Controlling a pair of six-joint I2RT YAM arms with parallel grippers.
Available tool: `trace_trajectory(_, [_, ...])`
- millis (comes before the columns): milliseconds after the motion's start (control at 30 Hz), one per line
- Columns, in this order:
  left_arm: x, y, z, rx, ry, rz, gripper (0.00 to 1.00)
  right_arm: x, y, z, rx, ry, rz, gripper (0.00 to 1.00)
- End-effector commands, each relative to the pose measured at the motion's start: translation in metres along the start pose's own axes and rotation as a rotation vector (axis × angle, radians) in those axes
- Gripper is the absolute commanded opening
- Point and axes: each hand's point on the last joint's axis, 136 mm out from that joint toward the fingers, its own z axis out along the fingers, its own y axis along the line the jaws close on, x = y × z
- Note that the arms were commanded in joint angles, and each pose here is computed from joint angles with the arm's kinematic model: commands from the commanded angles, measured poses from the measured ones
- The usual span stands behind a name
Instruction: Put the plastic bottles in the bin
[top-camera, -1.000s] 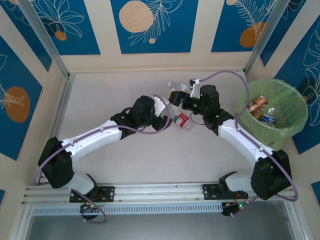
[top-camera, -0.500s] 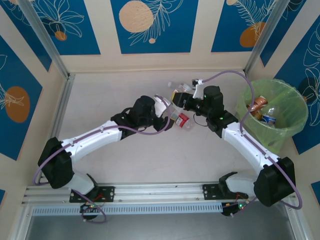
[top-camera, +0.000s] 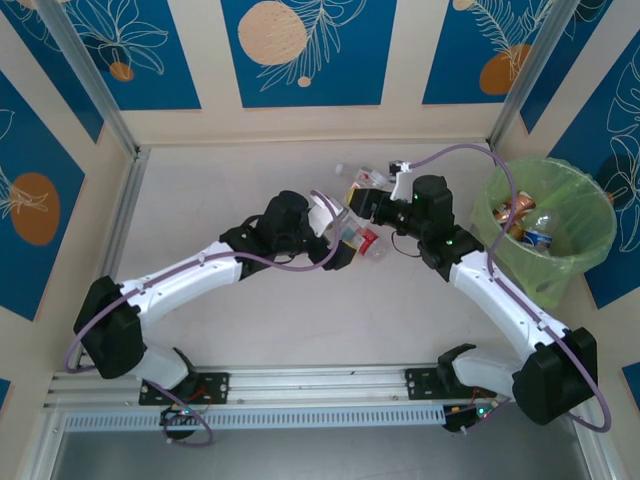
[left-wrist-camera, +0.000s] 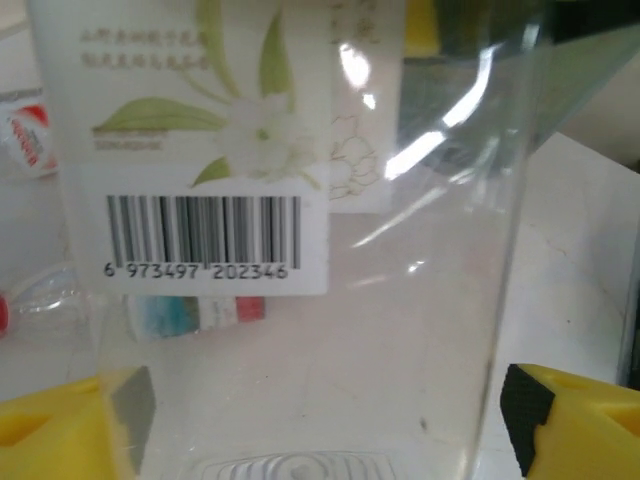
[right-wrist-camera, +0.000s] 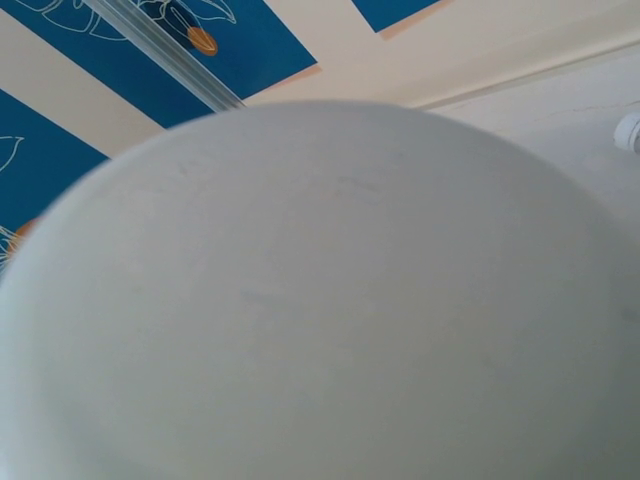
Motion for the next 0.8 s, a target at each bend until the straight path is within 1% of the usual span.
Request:
trace_trajectory(0, [-0.034,-0.028,-0.023,0.122,-0.127,0.043,0.99,-0.004,0.002,-0.007,0.002,-0.017,-0.033,0.32])
trace_trajectory(167, [-0.038,-0.015,-0.041,0.019,-0.095,0.027,1.0,-0.011,-0.003,-0.017,0.049,-0.037,-0.064,0.32])
trace_trajectory(233, [-0.041,-0.011,-0.052,-0.017,-0.116,0.02,1.0,-0.012,-0.009,-0.02,0.071,-0.042,-0.062,0.32])
trace_trajectory(333, [-0.041,-0.01,-0.068,-0.028,-0.16,-0.004,1.0,-0.016,-0.017,-0.024,0.104,-0.064,-0.057,0.32])
trace_trajectory(433, [-0.036,0.003,-0.079,-0.111,-0.175,-0.035,1.0,-0.025,-0.02,-0.031,0.13,-0.088,-0.077,0.32])
trace_trajectory(500, [-0.03,0.016,-0.083,-0.186,-0.164,-0.035,1.0,-0.033,-0.018,-0.038,0.135,-0.108,-0.108,0.32])
trace_trajectory(600, [-0.024,0.027,-0.085,-0.259,-0.122,0.019,1.0,-0.047,-0.012,-0.049,0.146,-0.142,-0.176,0.32])
trace_trajectory(667, [-0.02,0.036,-0.083,-0.305,-0.101,0.057,1.0,-0.06,-0.012,-0.061,0.196,-0.181,-0.234,0.32])
trace_trajectory(767, [-0.014,0.043,-0.079,-0.334,-0.105,0.036,1.0,-0.082,-0.015,-0.084,0.282,-0.247,-0.292,0.32])
